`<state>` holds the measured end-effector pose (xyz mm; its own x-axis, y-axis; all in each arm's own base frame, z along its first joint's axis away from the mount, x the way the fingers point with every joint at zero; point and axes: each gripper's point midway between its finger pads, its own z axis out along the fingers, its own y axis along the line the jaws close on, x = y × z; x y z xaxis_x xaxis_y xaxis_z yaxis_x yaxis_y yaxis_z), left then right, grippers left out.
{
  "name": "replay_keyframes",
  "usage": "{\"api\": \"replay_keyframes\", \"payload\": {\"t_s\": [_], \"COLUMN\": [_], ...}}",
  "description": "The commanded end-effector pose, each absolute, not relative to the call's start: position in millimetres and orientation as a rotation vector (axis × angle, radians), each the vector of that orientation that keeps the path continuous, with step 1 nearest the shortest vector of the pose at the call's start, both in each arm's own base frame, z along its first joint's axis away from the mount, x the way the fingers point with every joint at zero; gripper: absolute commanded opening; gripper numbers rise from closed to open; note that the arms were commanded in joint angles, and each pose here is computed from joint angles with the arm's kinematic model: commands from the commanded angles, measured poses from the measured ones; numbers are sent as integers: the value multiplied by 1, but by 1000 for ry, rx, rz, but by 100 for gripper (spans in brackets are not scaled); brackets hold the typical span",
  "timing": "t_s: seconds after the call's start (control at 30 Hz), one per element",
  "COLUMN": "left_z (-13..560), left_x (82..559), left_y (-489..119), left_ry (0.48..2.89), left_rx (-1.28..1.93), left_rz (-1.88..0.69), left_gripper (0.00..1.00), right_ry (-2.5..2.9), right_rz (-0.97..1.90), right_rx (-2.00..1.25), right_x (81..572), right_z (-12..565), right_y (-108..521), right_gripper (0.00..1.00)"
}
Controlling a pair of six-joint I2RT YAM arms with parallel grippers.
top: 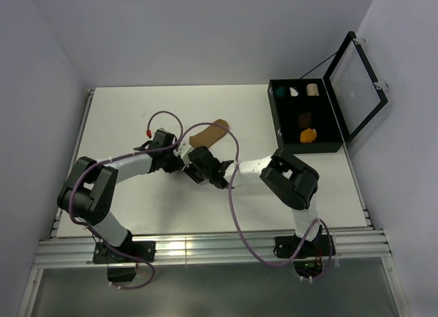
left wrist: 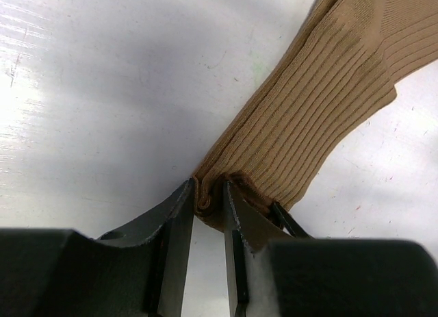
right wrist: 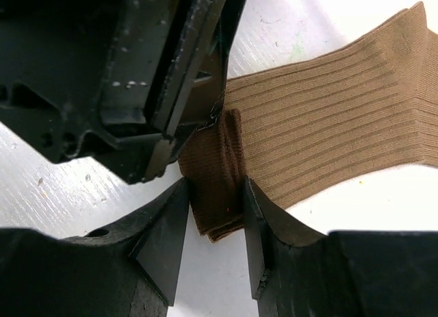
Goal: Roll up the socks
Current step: Roll the sock at the center of the board.
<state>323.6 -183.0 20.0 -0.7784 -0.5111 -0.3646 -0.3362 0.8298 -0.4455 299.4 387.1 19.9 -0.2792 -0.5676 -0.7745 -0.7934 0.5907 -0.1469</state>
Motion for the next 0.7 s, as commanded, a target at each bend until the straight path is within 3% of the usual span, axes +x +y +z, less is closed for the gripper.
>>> {"api": "replay_keyframes", "payload": {"t_s": [0.0,0.1,0.3,0.4,0.57,0.67], "left_z": [-14,-12,0,11,39,55], "left_x": [292,298,317,326,333,329], "left_y": [-161,-162,-166,-166,-158,-146], "left_ry": [2679,2671,2612,2570,2476,2413], "left_rx": [-608,-602,-597,-604,-652,-712], "left_rz": [-303,-297,-315,-317,-339,-345], "left_gripper": [30,30,30,30,35,43], "right_ry": [2064,2127,2272,2344,2448,2488], "right_rz": [321,327,444,508,709,927], "right_rx": [-1171,-1197,-1119,-1065,-933,-840], "right_x": [276,260,235,227,229,227], "right_z": [-12,-22,-17,-9,5,15], "right_y": [380,374,373,379,401,414], "right_gripper": [44,41,10,0,0,0]}}
